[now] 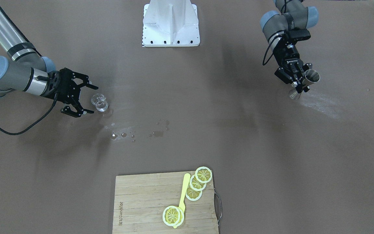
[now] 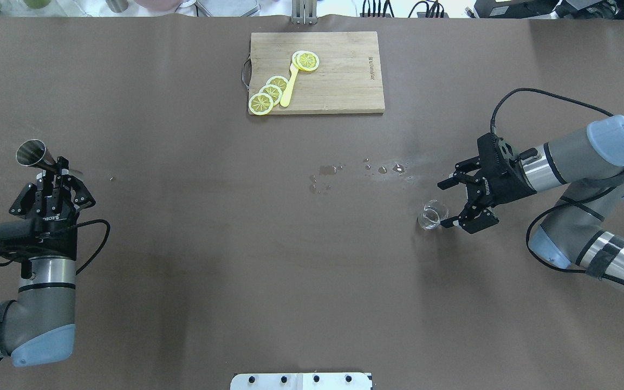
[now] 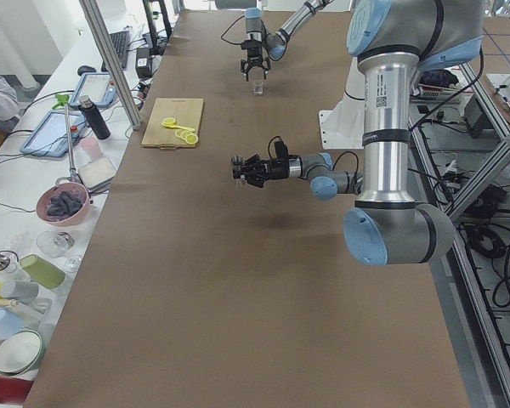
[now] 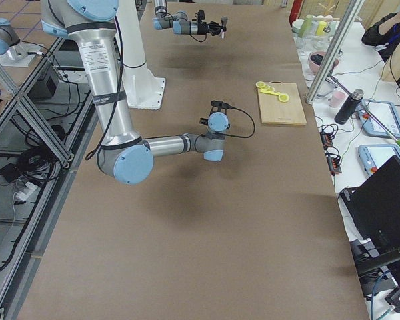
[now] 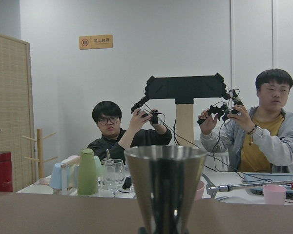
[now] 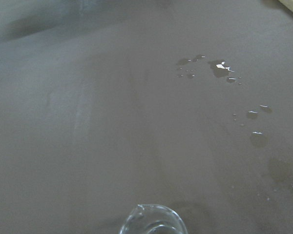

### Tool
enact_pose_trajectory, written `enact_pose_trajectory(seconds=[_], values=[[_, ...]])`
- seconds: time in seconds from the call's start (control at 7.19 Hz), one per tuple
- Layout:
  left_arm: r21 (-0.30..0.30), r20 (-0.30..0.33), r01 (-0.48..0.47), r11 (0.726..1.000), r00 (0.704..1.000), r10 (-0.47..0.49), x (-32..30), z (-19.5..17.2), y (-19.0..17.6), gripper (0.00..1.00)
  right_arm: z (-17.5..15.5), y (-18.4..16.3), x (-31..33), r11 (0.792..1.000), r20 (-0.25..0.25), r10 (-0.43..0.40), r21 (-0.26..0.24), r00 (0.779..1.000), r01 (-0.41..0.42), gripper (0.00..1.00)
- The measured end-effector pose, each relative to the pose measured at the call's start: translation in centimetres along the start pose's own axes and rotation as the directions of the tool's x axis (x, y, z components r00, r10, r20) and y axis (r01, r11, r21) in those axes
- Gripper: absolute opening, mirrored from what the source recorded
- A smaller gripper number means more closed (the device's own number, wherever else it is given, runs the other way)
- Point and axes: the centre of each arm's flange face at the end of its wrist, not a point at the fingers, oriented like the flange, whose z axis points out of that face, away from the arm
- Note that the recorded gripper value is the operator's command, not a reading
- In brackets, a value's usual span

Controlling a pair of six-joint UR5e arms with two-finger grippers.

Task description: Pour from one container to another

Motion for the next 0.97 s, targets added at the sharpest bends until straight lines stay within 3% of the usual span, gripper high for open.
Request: enact_pose_trajectory(seconds=[0.28,0.42,0.56,0.83,0.97], values=[[0.012,0.006,-0.001,1.000,1.000,0.001,-0.1,-0.1,0.5,0.00,-3.6,0.0,2.5,0.994,-0.060,0.112,0.013,0.992,-0.112,1.00],[0.025,0.002,0.001,1.000,1.000,-0.001,-0.2,-0.3,0.8,0.00,-6.7,-0.1,4.8,0.980,-0.129,0.197,0.020,0.972,-0.196,1.00],[0.048,-0.008,0.011,0.999,1.000,-0.011,-0.4,-0.5,1.2,0.00,-10.7,-0.2,7.5,0.960,-0.213,0.279,0.029,0.936,-0.280,1.00],[0.063,-0.017,0.048,0.997,0.999,-0.047,-0.4,-0.6,1.4,0.00,-17.8,-1.8,11.5,0.897,-0.363,0.426,0.051,0.829,-0.439,1.00],[0.060,-0.012,0.054,0.997,0.998,-0.053,-0.3,-0.7,1.5,0.00,-20.4,-2.5,12.5,0.842,-0.436,0.505,0.058,0.745,-0.536,1.00]])
